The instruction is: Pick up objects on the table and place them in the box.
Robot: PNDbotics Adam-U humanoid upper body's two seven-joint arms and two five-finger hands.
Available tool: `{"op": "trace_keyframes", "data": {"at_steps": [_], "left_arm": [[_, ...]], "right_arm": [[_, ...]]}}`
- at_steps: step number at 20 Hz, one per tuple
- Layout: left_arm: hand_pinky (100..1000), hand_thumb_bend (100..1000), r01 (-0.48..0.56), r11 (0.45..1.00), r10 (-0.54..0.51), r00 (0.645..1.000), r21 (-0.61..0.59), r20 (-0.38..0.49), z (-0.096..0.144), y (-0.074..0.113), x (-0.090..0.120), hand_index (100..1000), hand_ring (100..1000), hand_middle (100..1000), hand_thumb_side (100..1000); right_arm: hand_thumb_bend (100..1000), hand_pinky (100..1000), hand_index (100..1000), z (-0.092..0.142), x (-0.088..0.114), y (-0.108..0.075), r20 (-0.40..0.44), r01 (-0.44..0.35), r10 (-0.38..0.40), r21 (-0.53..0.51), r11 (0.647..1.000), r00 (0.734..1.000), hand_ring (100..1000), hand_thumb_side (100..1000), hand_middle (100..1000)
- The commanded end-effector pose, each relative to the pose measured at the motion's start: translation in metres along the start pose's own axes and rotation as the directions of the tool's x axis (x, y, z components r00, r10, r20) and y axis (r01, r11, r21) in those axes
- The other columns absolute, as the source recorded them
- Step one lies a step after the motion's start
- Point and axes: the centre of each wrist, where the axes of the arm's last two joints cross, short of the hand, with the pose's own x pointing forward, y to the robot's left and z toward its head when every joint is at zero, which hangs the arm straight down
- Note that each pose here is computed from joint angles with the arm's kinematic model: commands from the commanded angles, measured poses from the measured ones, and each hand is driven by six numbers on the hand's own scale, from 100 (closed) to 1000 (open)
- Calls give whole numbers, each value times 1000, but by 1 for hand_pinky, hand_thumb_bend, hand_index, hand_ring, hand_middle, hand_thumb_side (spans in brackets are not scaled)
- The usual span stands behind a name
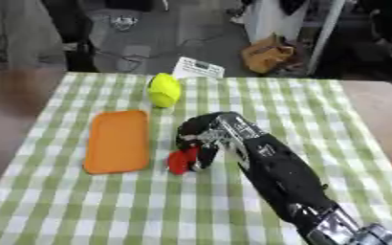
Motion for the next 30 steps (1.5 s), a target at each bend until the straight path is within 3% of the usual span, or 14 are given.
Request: {"op": "trace_keyframes", "data": {"at_steps": [1,12,16,19,25,30], "left_arm": [[323,100,6,1000,-6,1000,3,29,-5,2,6,772,674,816,960],[322,100,7,1000,-7,1000,7,28,-5,2,6,772,674,816,960],[322,100,6,1000,-6,1000,8,29,-5,2,6,772,673,816,959],[323,100,6,1000,-7,1000,8,30,-5,2,6,772,673,816,959],[323,100,5,1000,-5,999,7,32,-5,2,6,772,673,815,958],[324,100,3,1000,-3,999,8,34,-6,2,7,772,672,815,958]], "right_arm": [[365,300,537,3,-5,-5,-22,-19,19,-23,1000,1000,384,224,486],[325,244,497,14,-12,-13,-43,7,-15,-171,985,999,349,202,449],[289,213,486,25,-17,-27,-31,89,-102,-286,954,994,330,196,437],[279,210,486,30,-16,-34,-17,125,-137,-315,941,990,329,198,437],[268,206,486,36,-15,-45,-10,167,-184,-370,914,983,327,187,439],[283,204,494,36,-9,-54,-33,152,-184,-437,886,982,324,173,451]]}}
